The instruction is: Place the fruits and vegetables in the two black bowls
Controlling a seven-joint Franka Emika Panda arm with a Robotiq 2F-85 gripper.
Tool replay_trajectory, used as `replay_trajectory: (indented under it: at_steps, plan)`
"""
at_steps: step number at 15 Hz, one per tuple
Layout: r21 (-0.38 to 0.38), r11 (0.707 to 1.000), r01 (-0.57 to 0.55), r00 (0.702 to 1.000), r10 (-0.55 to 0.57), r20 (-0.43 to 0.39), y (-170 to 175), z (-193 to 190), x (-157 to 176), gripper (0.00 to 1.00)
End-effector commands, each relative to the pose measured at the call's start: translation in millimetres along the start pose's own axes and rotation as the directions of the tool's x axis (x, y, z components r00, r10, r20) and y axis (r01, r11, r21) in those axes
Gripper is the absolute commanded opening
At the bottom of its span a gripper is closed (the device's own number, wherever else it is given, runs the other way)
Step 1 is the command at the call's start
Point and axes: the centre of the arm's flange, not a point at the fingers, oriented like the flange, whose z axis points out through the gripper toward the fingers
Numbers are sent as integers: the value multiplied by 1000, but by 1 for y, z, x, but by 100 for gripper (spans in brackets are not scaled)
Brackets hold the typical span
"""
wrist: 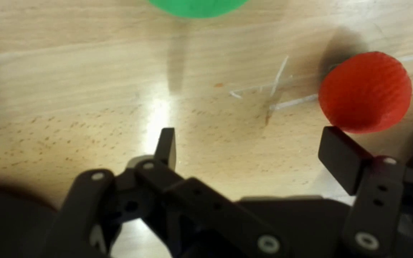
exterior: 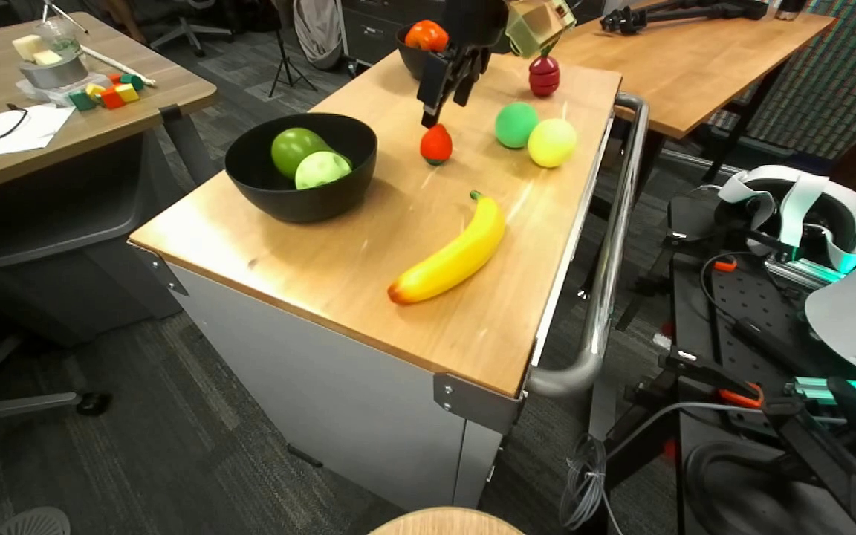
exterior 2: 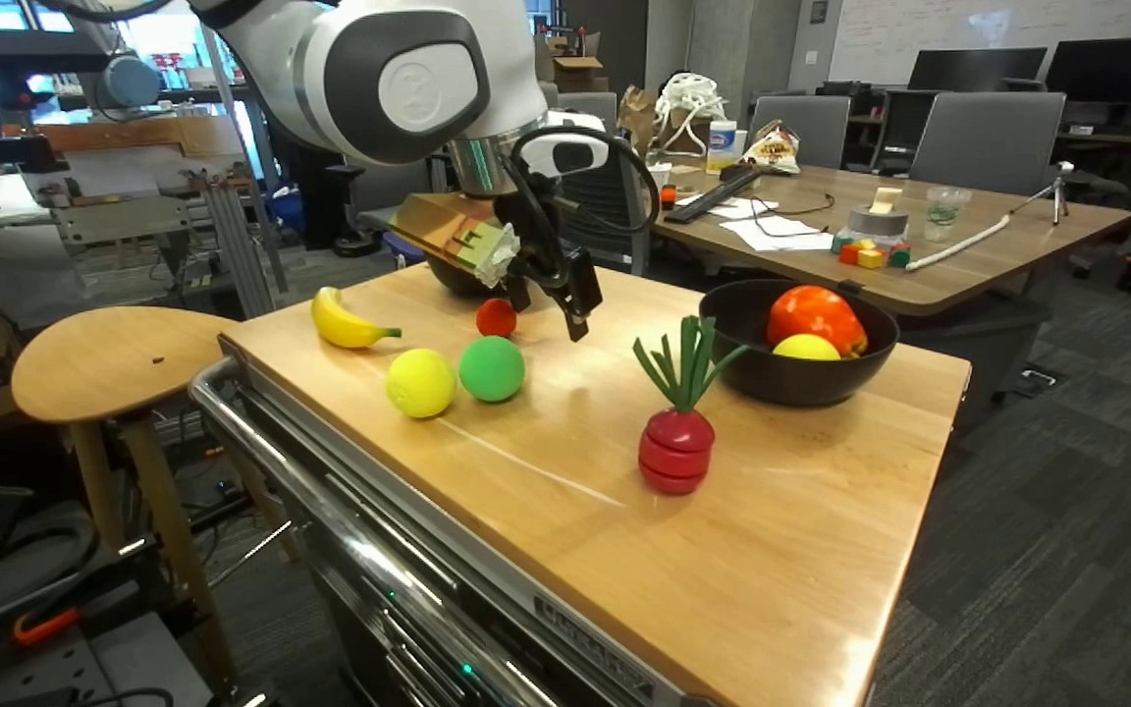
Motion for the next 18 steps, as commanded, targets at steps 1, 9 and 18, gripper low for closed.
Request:
replay_trajectory:
  at_steps: [1, 9, 18]
  plan:
    - [39, 999, -32, 999, 31, 14, -7, 0, 9, 100]
    - [133, 991, 14, 988, 7, -152, -38, -38, 3, 100]
    - [-31, 996, 81, 997, -80, 16, -38, 0, -6, 100]
